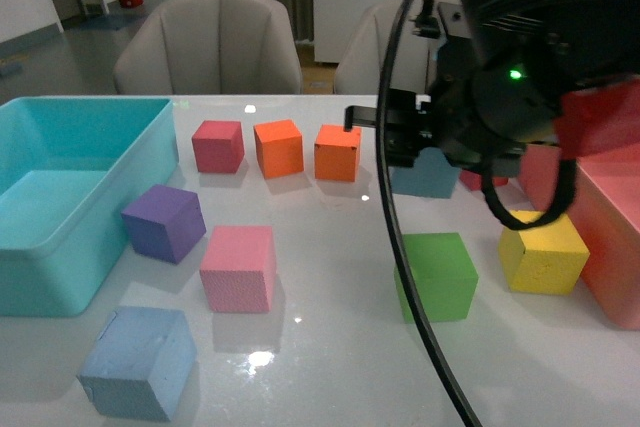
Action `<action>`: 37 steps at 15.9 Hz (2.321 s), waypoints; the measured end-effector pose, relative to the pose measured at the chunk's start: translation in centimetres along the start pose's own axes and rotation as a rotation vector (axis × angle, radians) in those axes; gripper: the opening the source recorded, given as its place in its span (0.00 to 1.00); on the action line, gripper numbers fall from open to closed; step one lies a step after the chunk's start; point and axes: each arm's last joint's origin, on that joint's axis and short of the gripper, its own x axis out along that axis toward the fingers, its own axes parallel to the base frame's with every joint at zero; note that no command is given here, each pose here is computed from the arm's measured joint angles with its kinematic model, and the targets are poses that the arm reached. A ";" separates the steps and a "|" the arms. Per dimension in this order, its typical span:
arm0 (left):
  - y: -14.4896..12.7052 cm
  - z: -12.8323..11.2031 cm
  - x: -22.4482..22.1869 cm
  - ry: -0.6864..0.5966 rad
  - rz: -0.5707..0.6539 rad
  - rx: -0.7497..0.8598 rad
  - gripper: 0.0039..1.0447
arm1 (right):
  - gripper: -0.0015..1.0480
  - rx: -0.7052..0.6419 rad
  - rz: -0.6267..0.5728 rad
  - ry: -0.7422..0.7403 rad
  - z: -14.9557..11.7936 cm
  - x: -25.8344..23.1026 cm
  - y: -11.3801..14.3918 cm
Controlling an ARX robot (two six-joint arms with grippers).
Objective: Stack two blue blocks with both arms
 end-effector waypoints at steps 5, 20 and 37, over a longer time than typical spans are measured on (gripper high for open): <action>0.0 0.0 0.0 0.000 0.000 0.000 0.94 | 0.47 -0.051 0.040 0.080 1.1 6.0 4.0; 0.0 0.0 0.0 0.000 0.000 0.000 0.94 | 0.46 -0.013 -0.042 0.223 -1.1 11.0 4.9; 0.0 0.0 0.0 0.000 0.000 0.000 0.94 | 0.94 0.090 0.096 -0.134 2.3 -2.8 1.9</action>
